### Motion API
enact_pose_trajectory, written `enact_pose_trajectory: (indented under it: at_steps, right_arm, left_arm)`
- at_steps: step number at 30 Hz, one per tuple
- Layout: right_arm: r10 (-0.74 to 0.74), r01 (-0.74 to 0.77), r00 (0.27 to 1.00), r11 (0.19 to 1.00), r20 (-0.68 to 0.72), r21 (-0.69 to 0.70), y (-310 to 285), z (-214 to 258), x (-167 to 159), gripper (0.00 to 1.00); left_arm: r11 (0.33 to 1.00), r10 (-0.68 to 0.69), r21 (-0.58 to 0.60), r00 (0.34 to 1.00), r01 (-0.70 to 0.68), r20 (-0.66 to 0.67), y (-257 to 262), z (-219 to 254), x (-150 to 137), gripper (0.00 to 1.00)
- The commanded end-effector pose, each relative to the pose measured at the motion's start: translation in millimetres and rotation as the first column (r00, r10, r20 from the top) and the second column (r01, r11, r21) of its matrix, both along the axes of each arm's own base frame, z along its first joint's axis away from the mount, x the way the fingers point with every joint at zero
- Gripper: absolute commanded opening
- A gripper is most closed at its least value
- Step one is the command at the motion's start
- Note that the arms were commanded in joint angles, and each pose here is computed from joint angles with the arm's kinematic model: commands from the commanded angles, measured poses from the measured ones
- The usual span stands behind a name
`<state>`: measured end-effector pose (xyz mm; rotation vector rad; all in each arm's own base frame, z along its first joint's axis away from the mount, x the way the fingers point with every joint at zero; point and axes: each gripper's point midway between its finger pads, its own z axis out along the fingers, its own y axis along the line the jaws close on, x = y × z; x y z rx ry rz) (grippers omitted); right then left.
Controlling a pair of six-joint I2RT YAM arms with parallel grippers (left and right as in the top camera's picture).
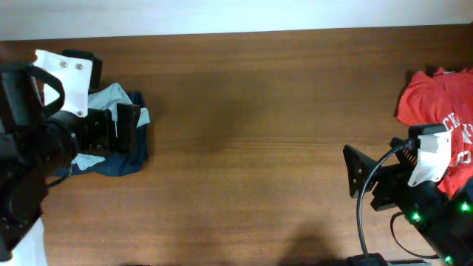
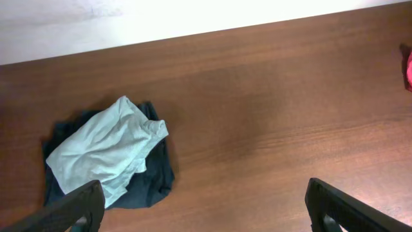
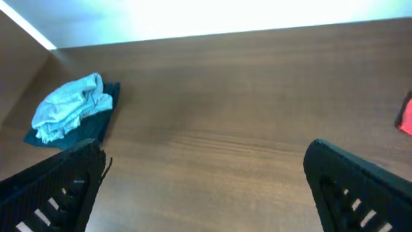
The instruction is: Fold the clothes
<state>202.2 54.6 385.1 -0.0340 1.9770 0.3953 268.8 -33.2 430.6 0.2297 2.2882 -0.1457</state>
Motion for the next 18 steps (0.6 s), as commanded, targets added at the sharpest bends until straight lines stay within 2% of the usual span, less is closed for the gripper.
enact_pose_trajectory:
  at_steps: [1,9,18]
  right_arm:
    - [-0.082,0.083,0.997,0.996,0.014,-0.040,-15.5,1.3,3.0,0.99]
    - [-0.119,0.126,0.992,0.973,0.049,-0.193,-32.4,-13.6,10.8,0.99]
    - [-0.086,0.092,0.995,0.981,0.043,-0.171,-25.9,-144.6,15.9,0.99]
  left_arm:
    - [1.000,-0.006,0.012,1.000,0.006,-0.001,0.0,-0.7,-0.1,0.99]
    - [1.000,-0.005,0.012,1.000,0.005,-0.002,0.0,-0.8,-0.2,0.99]
    - [1.000,-0.006,0.012,1.000,0.006,-0.002,0.0,-0.8,-0.2,0.99]
